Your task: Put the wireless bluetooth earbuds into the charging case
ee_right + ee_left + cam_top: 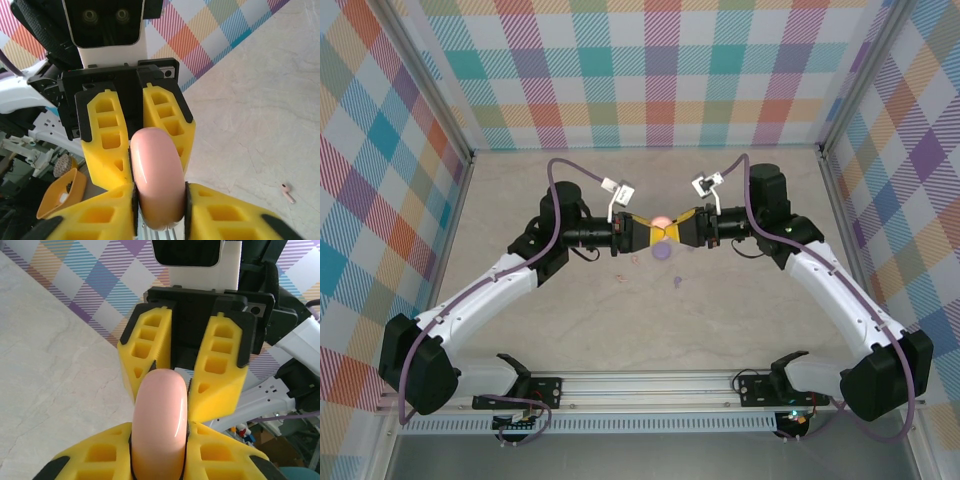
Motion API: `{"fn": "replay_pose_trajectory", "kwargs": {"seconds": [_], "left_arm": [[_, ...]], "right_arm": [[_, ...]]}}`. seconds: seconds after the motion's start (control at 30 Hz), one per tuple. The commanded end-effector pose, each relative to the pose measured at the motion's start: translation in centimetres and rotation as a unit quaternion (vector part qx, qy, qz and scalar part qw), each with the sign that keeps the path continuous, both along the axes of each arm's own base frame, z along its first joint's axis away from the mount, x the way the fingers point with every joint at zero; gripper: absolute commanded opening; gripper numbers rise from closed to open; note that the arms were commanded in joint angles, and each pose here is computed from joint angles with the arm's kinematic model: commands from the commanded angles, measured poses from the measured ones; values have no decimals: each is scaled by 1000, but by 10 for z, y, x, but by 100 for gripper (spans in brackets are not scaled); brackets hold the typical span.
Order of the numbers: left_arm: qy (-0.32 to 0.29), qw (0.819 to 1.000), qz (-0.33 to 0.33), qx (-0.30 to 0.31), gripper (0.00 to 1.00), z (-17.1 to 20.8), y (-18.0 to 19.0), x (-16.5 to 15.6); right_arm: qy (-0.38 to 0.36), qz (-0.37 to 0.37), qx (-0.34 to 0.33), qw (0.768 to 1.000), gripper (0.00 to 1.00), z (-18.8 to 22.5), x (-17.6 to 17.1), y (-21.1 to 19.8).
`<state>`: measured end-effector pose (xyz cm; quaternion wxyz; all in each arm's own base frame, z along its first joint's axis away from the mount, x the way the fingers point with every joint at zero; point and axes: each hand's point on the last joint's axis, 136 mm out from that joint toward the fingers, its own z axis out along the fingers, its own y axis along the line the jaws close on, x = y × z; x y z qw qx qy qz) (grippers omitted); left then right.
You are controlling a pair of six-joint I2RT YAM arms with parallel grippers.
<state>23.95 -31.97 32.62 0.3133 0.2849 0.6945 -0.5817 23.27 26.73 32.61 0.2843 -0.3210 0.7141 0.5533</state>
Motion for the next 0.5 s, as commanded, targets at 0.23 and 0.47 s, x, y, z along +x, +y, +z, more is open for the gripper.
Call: {"fn": "replay_pose_trajectory", "kwargs": {"seconds": [0.23,0.47], "left_arm": [[-179,982,36,50,16,-5,13,4],[-286,958,-14,36,13,1,11,-13]], "right_arm": [[-54,-69,-60,994,61,12,2,-18],[-60,-70,-90,992,66,11,-7,-16]]}}
